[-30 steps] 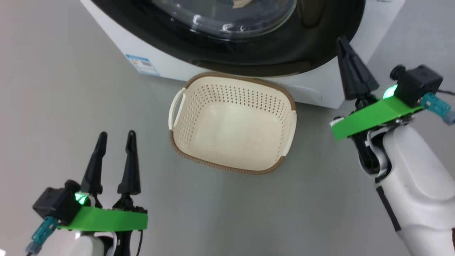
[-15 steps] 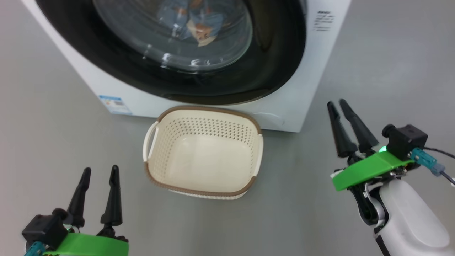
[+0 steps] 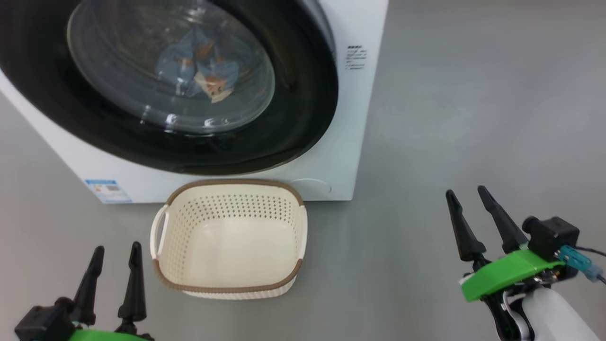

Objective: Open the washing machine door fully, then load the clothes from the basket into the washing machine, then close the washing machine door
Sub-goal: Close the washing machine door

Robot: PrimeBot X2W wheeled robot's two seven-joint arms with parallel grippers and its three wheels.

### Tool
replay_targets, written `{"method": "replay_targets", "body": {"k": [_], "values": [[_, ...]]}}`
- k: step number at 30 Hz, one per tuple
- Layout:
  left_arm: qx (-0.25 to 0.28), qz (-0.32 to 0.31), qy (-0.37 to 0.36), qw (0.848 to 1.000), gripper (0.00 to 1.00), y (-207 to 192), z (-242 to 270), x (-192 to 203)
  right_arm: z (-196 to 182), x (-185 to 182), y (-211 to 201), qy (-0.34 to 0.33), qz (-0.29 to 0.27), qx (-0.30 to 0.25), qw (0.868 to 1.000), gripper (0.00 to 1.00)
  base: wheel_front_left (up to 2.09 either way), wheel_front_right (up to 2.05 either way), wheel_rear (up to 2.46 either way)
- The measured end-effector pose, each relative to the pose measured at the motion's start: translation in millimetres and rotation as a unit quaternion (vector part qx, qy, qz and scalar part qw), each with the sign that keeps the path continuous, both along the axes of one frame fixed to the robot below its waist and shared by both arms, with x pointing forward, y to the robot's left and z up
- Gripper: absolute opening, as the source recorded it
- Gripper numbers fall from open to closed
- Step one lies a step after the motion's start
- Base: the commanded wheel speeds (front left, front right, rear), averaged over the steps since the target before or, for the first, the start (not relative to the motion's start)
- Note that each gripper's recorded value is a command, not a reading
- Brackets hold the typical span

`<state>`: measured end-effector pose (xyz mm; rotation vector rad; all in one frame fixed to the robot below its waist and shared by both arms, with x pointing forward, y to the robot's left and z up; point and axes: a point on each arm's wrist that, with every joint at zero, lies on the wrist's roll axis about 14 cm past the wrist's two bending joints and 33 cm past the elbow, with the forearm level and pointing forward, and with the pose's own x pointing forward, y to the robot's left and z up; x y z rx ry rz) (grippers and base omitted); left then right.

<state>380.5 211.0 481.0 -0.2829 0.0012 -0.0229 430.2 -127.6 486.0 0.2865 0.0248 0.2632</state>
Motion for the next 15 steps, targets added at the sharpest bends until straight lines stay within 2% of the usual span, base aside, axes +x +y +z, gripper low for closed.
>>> {"method": "replay_targets", "body": {"k": [9, 15], "values": [[0.0, -0.022, -0.002, 1.0, 1.0, -14, 1, -6, -2, -38, -51, 0.005, -0.06, -0.016, 0.998, 1.0, 0.0, 0.0, 0.0], [0.003, -0.034, -0.01, 0.999, 1.0, -20, 7, 0, 6, -49, -71, -0.008, -0.087, -0.023, 0.996, 1.0, 0.0, 0.0, 0.0]]}}
